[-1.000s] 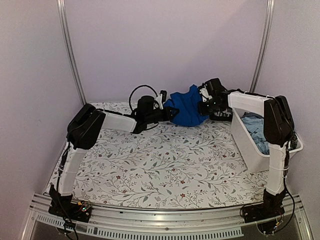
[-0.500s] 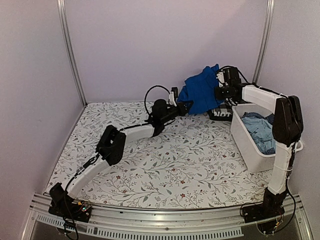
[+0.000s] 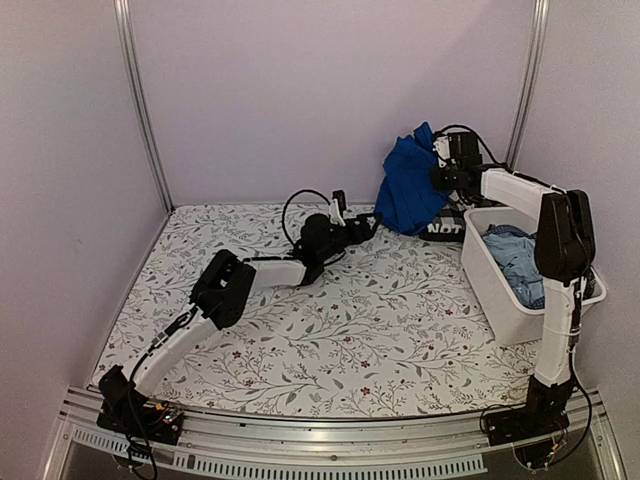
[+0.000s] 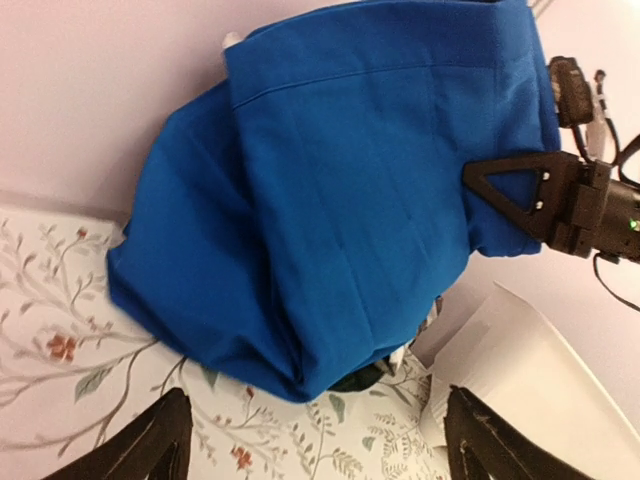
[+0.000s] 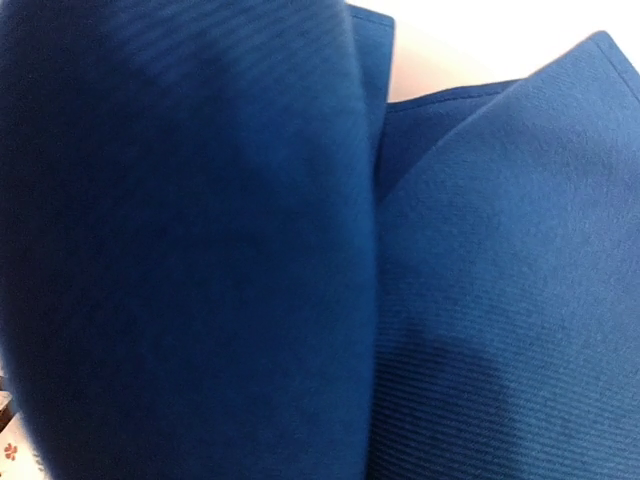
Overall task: Fold and stack the mixed laundry pile
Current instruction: Place the square-folded skirt at the corner of the board.
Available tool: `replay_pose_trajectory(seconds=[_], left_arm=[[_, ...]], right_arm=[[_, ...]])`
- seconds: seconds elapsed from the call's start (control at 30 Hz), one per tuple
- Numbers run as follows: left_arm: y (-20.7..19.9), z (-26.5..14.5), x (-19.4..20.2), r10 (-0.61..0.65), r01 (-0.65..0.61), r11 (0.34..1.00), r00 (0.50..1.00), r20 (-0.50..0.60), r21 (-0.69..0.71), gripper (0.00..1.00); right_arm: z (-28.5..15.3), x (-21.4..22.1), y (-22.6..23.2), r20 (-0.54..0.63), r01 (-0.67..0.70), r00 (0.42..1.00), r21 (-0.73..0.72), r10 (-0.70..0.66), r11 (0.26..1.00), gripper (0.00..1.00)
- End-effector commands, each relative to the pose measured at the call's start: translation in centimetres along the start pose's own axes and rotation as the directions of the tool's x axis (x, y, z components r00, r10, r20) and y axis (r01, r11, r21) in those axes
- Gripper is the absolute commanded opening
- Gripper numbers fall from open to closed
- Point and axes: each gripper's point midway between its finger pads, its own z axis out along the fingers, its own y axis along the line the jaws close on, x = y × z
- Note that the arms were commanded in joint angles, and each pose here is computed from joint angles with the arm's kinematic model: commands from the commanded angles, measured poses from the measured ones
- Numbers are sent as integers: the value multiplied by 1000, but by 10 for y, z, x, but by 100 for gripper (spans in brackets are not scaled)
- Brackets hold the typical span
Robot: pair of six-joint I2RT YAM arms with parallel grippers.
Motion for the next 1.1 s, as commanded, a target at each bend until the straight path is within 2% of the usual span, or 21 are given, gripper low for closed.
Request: replay_pose_trajectory(seconds=[0.0, 0.17, 0.3, 0.37, 0.4, 0.53, 0.7, 0.73, 0.77, 0.8, 0.87, 1.0, 1.07], left_arm=[[-9, -10, -10, -11, 11, 1000, 1000, -28, 10, 90], [-1, -26, 9, 1, -2, 1000, 997, -78, -11, 95], [-2, -30, 8, -6, 7, 1000, 998, -70, 19, 99], [-4, -30, 10, -6, 9, 999, 997, -79, 35, 100], [-4, -30, 10, -7, 11, 999, 996, -83, 44, 100], [-4, -34, 11, -12, 17, 999, 994, -106, 42, 100], [-9, -46, 5, 9, -6, 1000, 994, -107, 27, 100], [-9, -48, 2, 11, -8, 1000, 995, -103, 29, 100], [-9, -49, 0, 10, -7, 1000, 995, -99, 29, 100], [-7, -51, -1, 6, -3, 1000, 995, -99, 26, 100], [-8, -54, -5, 5, -2, 1000, 995, -95, 30, 100], [-10, -60, -11, 18, -17, 1000, 996, -90, 20, 100], [-11, -62, -15, 25, -24, 1000, 996, -87, 12, 100]], right_arm=[[6, -30, -21, 87, -29, 996, 57, 24, 998, 0], [5, -34, -74, 87, -129, 988, 63, 124, 990, 0], [-12, -45, -107, 125, -236, 964, -10, 235, 972, 0], [-12, -41, -109, 114, -278, 952, -65, 284, 958, 0], [-9, -32, -127, 100, -318, 941, -63, 323, 946, 0], [12, 4, -137, 16, -399, 914, -132, 405, 907, 0], [27, 38, -154, -51, -473, 881, -129, 470, 872, 0], [28, 41, -157, -55, -475, 880, -118, 472, 872, 2], [29, 45, -160, -59, -477, 879, -105, 474, 872, 14], [32, 51, -164, -71, -481, 877, -89, 476, 872, 22], [36, 60, -171, -87, -477, 877, -44, 473, 878, 29], [35, 67, -188, -81, -457, 884, 64, 461, 887, 50], [28, 63, -201, -57, -446, 888, 133, 456, 885, 65]])
